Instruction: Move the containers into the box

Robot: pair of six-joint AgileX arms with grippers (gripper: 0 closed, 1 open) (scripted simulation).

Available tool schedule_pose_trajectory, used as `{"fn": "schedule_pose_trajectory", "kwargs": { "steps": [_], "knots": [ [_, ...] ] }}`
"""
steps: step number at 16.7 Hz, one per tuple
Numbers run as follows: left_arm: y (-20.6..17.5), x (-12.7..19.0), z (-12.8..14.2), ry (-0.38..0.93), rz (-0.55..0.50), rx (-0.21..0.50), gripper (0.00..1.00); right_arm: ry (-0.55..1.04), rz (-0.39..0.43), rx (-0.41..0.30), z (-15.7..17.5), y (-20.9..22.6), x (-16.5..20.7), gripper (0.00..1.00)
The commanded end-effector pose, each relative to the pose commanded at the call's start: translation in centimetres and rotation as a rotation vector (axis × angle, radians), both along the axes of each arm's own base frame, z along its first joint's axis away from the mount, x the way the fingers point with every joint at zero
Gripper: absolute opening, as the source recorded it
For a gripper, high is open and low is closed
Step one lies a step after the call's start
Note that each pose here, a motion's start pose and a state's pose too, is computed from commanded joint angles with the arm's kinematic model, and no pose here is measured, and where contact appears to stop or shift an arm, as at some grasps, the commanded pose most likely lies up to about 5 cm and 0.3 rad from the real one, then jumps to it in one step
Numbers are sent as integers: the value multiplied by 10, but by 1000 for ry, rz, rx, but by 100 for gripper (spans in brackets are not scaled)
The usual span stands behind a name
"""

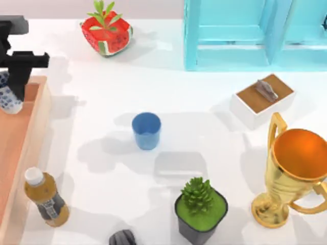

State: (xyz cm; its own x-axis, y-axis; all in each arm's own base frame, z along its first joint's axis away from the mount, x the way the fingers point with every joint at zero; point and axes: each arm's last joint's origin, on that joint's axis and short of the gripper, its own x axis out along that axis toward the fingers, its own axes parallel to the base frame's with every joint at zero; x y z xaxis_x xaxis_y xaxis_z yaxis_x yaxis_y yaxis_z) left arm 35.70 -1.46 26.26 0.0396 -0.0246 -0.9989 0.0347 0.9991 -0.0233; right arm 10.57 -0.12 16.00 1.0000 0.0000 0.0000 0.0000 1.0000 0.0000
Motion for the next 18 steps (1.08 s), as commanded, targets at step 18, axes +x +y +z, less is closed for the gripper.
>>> {"fn": "schedule_pose_trajectory", "kwargs": {
  "steps": [18],
  "knots": [
    [109, -176, 3, -143, 16, 28, 0, 0, 0, 0, 0, 0, 0, 100]
  ]
}}
